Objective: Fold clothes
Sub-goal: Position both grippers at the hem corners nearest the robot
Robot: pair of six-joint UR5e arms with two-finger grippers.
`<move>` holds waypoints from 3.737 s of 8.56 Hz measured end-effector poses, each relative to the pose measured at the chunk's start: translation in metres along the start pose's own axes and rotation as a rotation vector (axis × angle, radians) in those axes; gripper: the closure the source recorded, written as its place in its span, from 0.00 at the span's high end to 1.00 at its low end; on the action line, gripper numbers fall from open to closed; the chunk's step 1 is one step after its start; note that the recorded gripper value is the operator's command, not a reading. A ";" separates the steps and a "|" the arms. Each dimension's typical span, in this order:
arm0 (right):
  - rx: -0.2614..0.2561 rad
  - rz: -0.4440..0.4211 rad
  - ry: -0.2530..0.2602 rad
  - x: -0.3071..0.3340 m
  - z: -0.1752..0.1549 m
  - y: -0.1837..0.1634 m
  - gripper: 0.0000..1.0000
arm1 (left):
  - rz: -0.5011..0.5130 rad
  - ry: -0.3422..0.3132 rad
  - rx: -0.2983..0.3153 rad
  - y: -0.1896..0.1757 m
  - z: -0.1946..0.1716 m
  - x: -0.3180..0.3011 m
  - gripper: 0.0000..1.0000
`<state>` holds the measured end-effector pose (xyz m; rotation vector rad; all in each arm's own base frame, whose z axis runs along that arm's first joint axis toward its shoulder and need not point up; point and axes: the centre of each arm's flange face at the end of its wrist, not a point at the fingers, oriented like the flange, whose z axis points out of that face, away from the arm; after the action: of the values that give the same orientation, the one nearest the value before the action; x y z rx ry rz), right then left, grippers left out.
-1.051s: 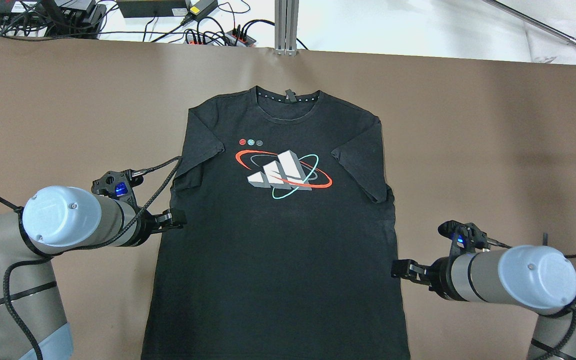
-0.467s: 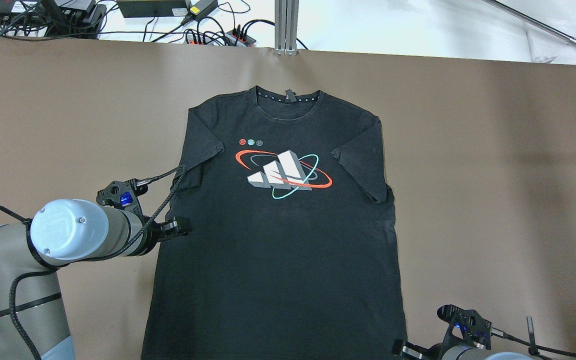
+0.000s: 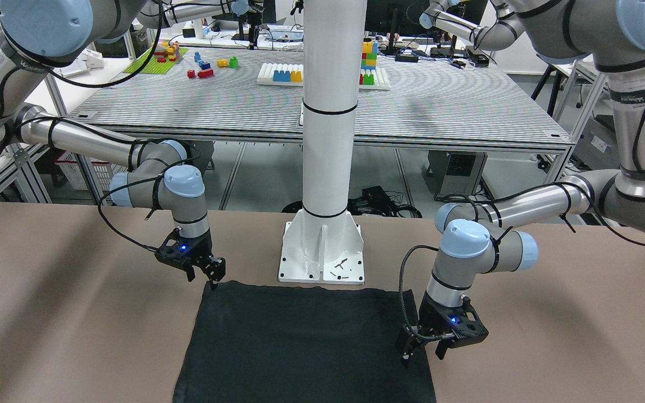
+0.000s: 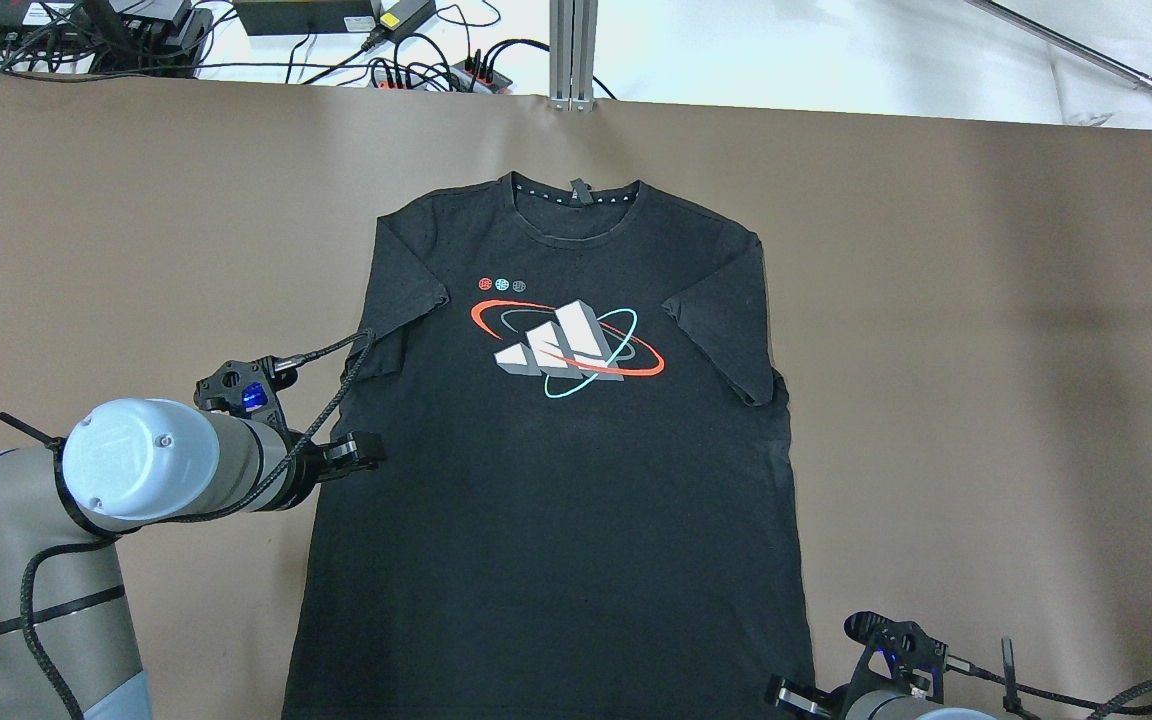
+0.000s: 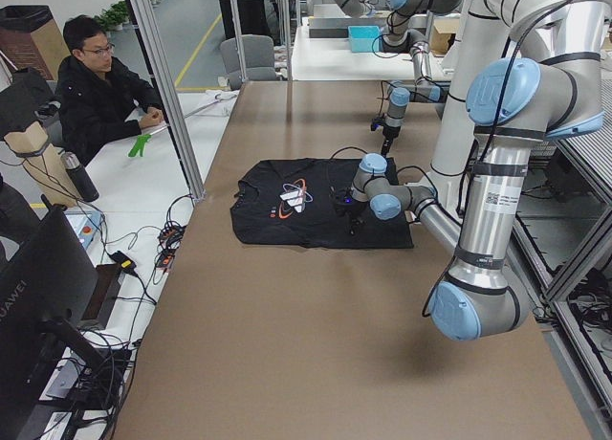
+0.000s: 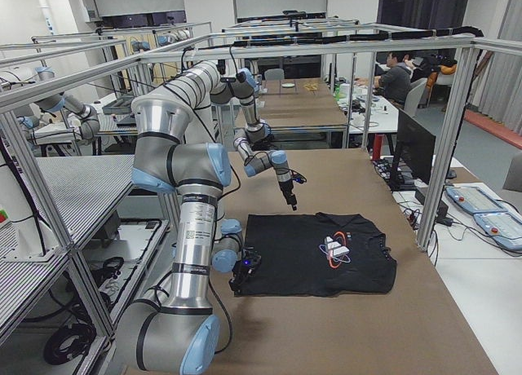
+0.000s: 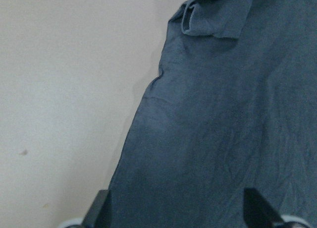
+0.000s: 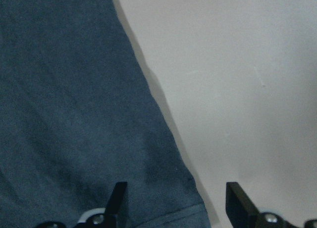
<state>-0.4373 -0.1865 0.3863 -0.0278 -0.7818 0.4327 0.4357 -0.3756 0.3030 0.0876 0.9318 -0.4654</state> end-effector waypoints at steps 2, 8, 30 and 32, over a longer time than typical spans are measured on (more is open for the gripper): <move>-0.001 -0.007 0.011 0.003 0.005 0.004 0.67 | 0.002 0.003 0.004 0.000 -0.001 0.001 0.94; -0.025 -0.027 0.031 0.010 0.011 0.024 0.55 | 0.004 0.005 0.004 0.001 -0.001 0.003 0.94; -0.059 -0.048 -0.006 0.013 -0.025 0.027 0.00 | -0.107 -0.081 -0.010 0.195 0.005 -0.098 0.52; -0.059 -0.048 -0.006 0.012 -0.024 0.028 0.00 | -0.096 -0.093 -0.017 0.205 0.010 -0.103 0.47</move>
<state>-0.4233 -0.1533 0.3725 -0.0625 -0.7989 0.3646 0.4781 -0.1582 0.3643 0.0050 0.8509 -0.5461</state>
